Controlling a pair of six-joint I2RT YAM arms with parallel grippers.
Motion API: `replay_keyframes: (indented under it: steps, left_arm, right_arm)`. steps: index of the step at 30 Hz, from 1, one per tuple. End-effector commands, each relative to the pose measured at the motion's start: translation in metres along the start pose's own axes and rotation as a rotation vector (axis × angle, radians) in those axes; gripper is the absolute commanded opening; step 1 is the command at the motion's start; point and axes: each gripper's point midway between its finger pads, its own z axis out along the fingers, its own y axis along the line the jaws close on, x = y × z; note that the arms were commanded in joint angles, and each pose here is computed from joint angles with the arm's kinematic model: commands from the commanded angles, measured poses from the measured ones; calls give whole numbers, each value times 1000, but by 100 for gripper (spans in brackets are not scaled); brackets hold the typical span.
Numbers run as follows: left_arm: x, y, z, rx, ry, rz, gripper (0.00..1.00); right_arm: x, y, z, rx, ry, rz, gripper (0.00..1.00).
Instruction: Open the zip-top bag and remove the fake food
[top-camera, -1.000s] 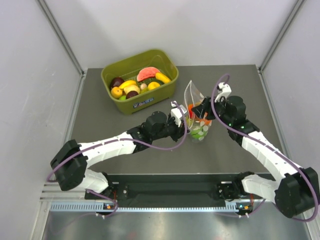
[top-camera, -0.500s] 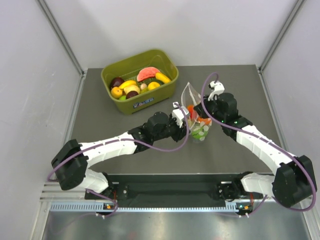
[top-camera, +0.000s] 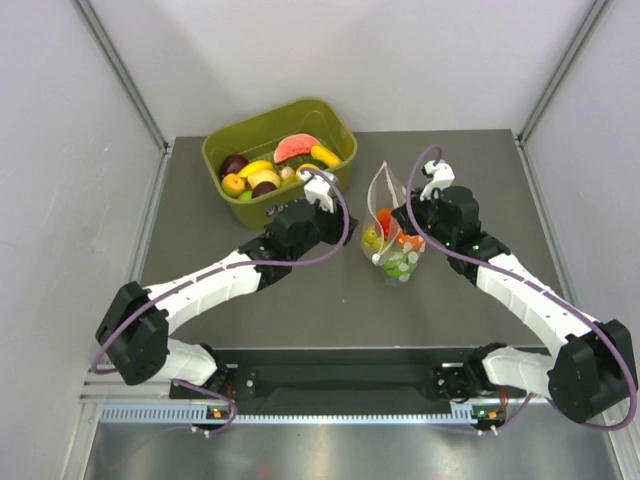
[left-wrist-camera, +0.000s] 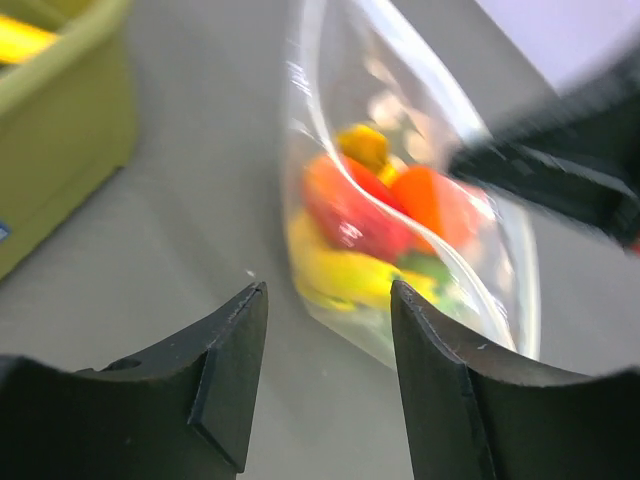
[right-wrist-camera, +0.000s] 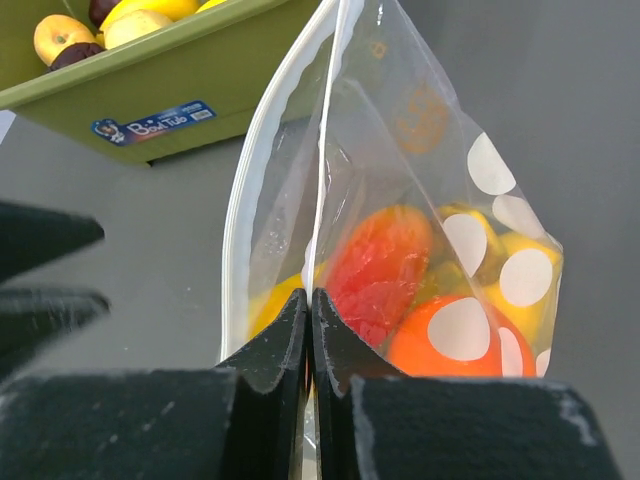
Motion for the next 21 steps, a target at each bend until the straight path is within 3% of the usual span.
replay_keyframes:
  steps: [1,12,21]
  left_arm:
    - [-43,-1,2,47,-120,-177,57]
    - [-43,-29,25,206,-106,-232,54]
    - [-39,-30,46,203,-86,-229,52]
  right_arm:
    - [-10,6,-7,-14,-45,-27,0]
    - [-8,6,-8,-17,-42,-38,0]
    - [-11,7,-10,-14,-43,-43,1]
